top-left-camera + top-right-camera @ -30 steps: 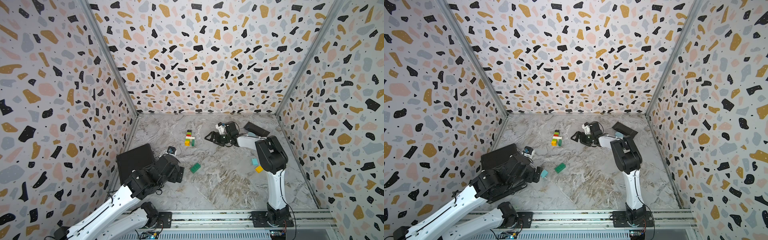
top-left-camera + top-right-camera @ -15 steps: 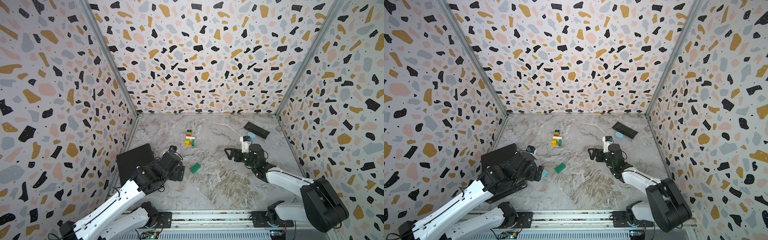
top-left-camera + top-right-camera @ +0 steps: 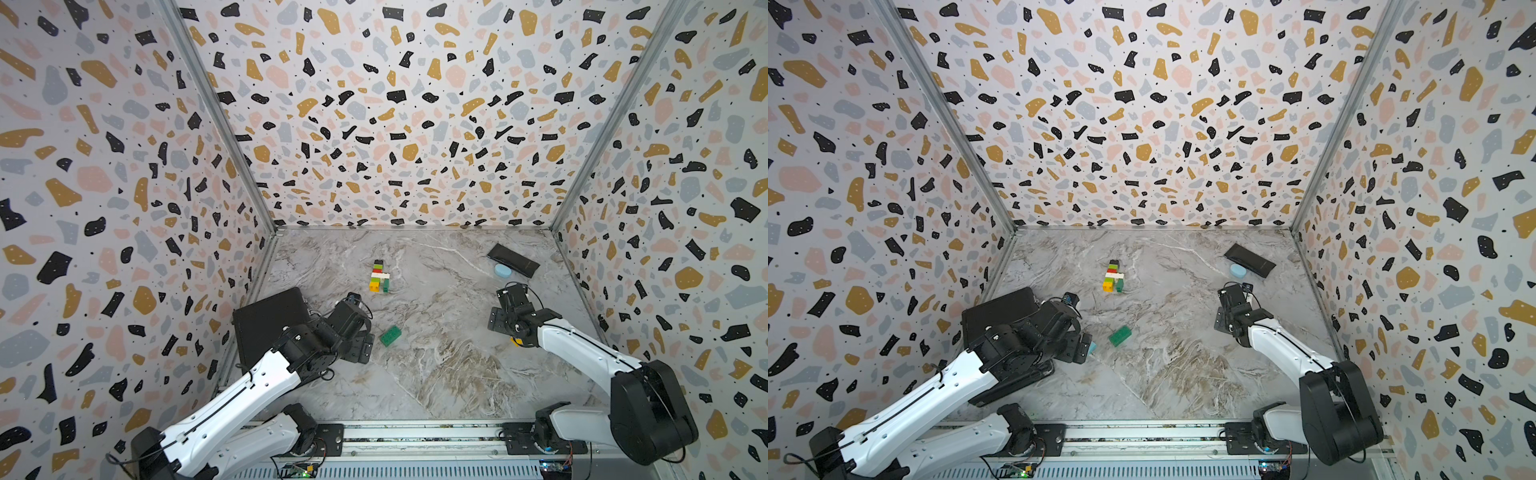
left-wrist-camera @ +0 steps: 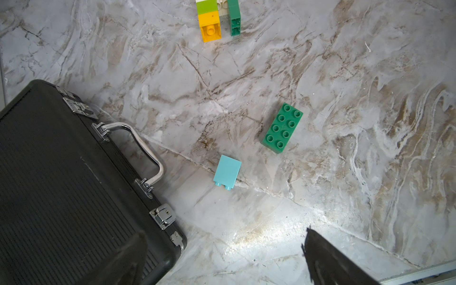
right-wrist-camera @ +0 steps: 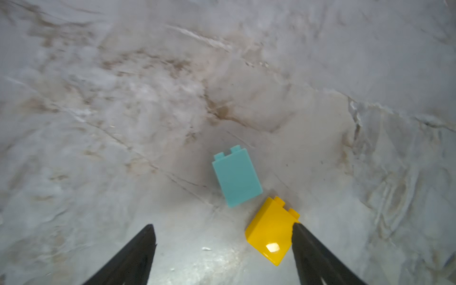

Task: Assemble the letter h with lego
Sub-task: Adjust the lego brick at the center of the board.

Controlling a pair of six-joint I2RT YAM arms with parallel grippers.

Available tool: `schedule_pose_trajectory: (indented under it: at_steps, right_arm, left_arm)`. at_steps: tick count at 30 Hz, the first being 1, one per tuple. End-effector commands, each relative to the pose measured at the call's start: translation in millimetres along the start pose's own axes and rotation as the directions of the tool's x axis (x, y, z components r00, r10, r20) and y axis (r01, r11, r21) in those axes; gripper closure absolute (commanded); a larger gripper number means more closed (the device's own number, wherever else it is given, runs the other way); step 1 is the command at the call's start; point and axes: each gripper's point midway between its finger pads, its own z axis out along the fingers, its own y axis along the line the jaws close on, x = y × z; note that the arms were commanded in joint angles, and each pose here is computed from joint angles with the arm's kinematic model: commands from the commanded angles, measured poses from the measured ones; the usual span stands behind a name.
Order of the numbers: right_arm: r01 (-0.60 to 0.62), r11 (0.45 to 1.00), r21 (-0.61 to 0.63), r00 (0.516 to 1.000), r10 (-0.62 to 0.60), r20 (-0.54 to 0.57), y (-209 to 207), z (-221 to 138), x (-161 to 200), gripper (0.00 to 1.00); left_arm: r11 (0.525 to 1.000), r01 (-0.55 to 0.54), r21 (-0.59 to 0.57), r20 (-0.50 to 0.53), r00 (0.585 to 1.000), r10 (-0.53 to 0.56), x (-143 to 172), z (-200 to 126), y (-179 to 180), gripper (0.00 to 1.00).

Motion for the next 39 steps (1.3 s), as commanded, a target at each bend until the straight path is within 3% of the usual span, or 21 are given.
schedule_pose_trajectory:
  at_steps: [1,12,30,39]
  right_arm:
    - [0.006,0.997,0.075,0.999,-0.002,-0.055,-20.6,6.4,11.8,0.20]
    - [0.053,0.999,0.010,0.998,-0.053,-0.035,-4.0,20.9,-3.9,0.27]
    - [0.057,0.996,-0.066,0.986,-0.066,-0.152,9.8,42.8,-5.2,0.44]
    - [0.063,0.995,-0.074,0.982,-0.075,-0.171,12.5,46.1,-3.2,0.61]
  left_arm:
    - [0.999,-0.001,0.042,0.028,1.000,0.000,-10.6,-6.7,-6.8,0.01]
    - [0.997,-0.006,0.073,0.034,0.999,0.004,-10.6,-8.5,-11.3,0.01]
    - [0.993,-0.027,0.113,0.015,1.000,0.026,-7.9,-5.9,-19.6,0.01]
    - [0.993,-0.031,0.114,0.010,1.000,0.030,-7.3,-4.7,-20.2,0.00]
